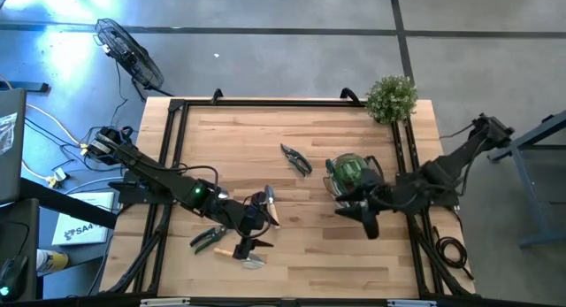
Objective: Pick & Place Garden tools in Gardening bag
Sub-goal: Move the gardening bag to the center of the table
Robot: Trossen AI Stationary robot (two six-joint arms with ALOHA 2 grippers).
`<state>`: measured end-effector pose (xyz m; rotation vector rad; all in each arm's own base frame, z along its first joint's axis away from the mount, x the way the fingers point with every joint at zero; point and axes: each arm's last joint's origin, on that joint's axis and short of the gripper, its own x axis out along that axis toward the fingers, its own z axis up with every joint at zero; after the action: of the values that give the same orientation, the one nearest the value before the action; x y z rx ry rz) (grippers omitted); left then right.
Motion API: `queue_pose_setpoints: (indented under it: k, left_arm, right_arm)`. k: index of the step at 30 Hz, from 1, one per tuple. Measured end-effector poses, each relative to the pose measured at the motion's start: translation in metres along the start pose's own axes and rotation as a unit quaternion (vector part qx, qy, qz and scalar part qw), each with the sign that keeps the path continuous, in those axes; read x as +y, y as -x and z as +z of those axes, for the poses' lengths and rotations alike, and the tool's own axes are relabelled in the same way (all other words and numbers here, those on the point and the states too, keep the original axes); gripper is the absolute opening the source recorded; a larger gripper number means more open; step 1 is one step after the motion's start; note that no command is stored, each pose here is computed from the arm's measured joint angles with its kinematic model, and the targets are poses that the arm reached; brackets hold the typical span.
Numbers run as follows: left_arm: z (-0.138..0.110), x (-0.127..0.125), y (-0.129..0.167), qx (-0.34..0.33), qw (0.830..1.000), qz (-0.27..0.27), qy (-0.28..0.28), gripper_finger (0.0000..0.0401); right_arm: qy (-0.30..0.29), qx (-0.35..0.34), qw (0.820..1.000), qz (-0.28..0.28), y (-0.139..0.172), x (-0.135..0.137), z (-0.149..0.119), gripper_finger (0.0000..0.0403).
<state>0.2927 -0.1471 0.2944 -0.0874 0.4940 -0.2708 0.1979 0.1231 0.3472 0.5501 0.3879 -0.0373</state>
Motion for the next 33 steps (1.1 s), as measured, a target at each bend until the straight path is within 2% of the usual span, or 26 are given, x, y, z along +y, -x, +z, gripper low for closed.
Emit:
queue_pose_setpoints:
  k: [3, 6, 9, 12, 13, 17, 19, 22, 25, 26, 27, 28, 31, 32, 33]
  left_arm:
    - [0.000, 0.001, 0.000, -0.004, 1.000, 0.016, 0.000, 0.0283]
    - [0.000, 0.003, -0.001, -0.010, 0.999, 0.049, 0.000, 0.0283]
    - [-0.004, 0.005, -0.007, -0.008, 0.996, 0.093, -0.006, 0.0283]
    - [-0.007, 0.006, -0.015, -0.004, 0.995, 0.100, -0.019, 0.0277]
    - [-0.009, 0.007, -0.018, 0.000, 0.994, 0.102, -0.022, 0.0272]
    - [-0.014, 0.012, -0.033, 0.005, 0.993, 0.110, -0.029, 0.0228]
    - [-0.014, 0.012, -0.041, -0.013, 0.993, 0.109, -0.044, 0.0188]
    - [-0.015, 0.014, -0.051, -0.026, 0.991, 0.110, -0.073, 0.0108]
    - [-0.016, 0.023, -0.059, -0.023, 0.989, 0.116, -0.087, 0.0023]
    - [-0.016, 0.029, -0.061, -0.028, 0.988, 0.123, -0.083, 0.0014]
    - [-0.013, 0.036, -0.063, -0.034, 0.988, 0.132, -0.079, 0.0013]
    - [-0.013, 0.044, -0.064, -0.032, 0.987, 0.142, -0.074, 0.0012]
    - [-0.010, 0.072, -0.065, -0.027, 0.986, 0.158, -0.044, 0.0003]
    - [-0.009, 0.083, -0.066, -0.027, 0.986, 0.160, -0.026, 0.0002]
    - [-0.009, 0.094, -0.067, -0.030, 0.987, 0.160, -0.007, 0.0003]
  right_arm:
    - [0.007, 0.024, 1.000, 0.018, -0.015, 0.007, -0.009, 0.0187]
    - [-0.007, 0.120, 0.992, 0.039, -0.028, 0.009, -0.027, 0.0169]
    - [-0.028, 0.234, 0.972, 0.020, -0.032, 0.012, -0.058, 0.0115]
    - [-0.055, 0.308, 0.950, -0.002, -0.035, 0.019, -0.087, 0.0034]
    - [-0.063, 0.328, 0.943, -0.005, -0.036, 0.022, -0.095, 0.0018]
    - [-0.120, 0.397, 0.909, -0.047, -0.034, 0.029, -0.123, 0.0004]
    - [-0.134, 0.428, 0.885, -0.120, -0.026, 0.022, -0.136, 0.0003]
    - [-0.135, 0.440, 0.838, -0.292, -0.005, -0.001, -0.144, 0.0003]
    - [-0.111, 0.383, 0.779, -0.484, 0.021, -0.026, -0.138, 0.0003]
    - [-0.100, 0.358, 0.761, -0.532, 0.028, -0.032, -0.134, 0.0003]
    - [-0.096, 0.335, 0.753, -0.559, 0.033, -0.035, -0.131, 0.0003]
    - [-0.095, 0.315, 0.762, -0.557, 0.035, -0.037, -0.129, 0.0003]
    - [-0.095, 0.246, 0.830, -0.491, 0.036, -0.045, -0.123, 0.0003]
    - [-0.104, 0.217, 0.837, -0.492, 0.037, -0.049, -0.119, 0.0003]
    - [-0.110, 0.196, 0.836, -0.501, 0.038, -0.054, -0.115, 0.0003]
